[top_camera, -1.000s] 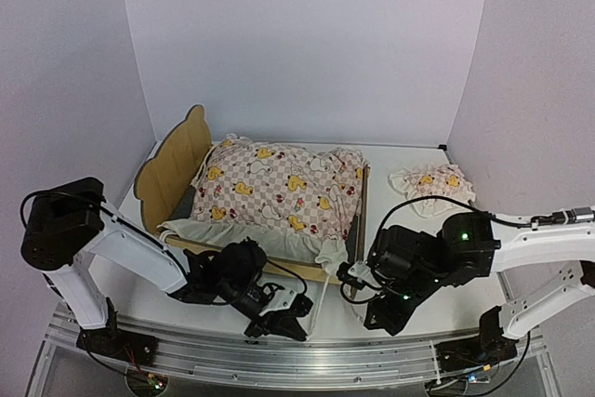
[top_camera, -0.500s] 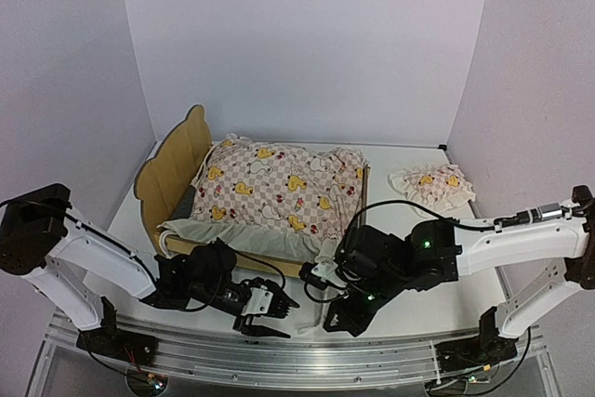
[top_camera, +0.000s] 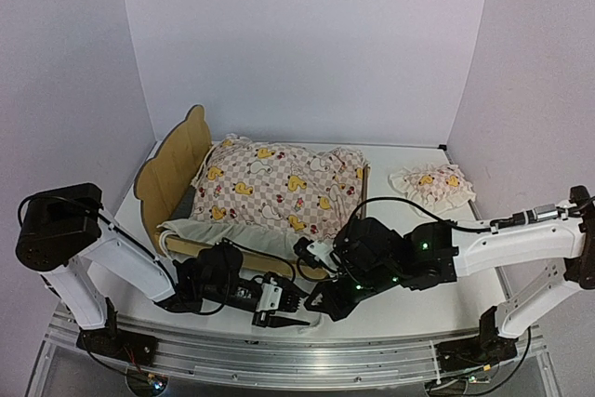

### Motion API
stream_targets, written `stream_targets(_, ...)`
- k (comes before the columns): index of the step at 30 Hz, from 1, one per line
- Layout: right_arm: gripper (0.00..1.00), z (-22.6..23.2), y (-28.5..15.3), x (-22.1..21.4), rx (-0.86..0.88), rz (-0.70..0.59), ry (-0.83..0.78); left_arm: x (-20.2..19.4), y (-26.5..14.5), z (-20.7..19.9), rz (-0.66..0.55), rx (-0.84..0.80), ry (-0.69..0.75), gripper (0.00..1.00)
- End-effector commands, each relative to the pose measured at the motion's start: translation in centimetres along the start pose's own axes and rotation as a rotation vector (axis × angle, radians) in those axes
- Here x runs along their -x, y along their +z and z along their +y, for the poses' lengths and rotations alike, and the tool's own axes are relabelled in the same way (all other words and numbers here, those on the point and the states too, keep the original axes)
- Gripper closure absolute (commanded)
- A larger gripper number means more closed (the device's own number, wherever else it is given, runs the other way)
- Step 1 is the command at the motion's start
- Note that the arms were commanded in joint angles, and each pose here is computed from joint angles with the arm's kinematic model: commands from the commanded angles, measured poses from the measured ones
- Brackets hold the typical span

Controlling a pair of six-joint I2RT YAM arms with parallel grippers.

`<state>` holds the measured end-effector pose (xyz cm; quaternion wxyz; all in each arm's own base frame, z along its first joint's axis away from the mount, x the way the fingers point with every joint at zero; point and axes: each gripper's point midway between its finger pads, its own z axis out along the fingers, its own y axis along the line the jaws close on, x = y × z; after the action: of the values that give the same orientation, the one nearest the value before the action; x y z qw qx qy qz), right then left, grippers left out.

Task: Set up the pet bed

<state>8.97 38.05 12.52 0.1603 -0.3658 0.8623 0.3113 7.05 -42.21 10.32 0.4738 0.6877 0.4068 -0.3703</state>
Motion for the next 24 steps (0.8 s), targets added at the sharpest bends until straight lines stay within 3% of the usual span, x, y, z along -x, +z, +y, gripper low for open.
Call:
stream_targets(1,1.0,-1.1,-0.1,0.5,-0.015,-0.032,0.044,3.9,0.2,3.6,-0.12,0.13,0.023,0.51)
stream_targets(11,1.0,-1.6,-0.7,1.2,-0.011,-0.051,0.061,4.1,0.2,3.3,-0.122,0.114,0.007,0.59)
stream_targets(18,1.0,-1.7,-1.0,1.8,-0.015,-0.068,0.061,3.4,0.4,2.4,-0.105,0.066,0.012,0.79)
stream_targets(20,1.0,-1.8,-1.2,1.9,-0.015,-0.076,0.064,3.2,0.4,2.2,-0.097,0.055,-0.002,0.79)
stream_targets(24,1.0,-1.9,-1.9,2.0,-0.017,-0.093,0.069,2.0,0.3,2.0,-0.046,0.061,-0.063,0.59)
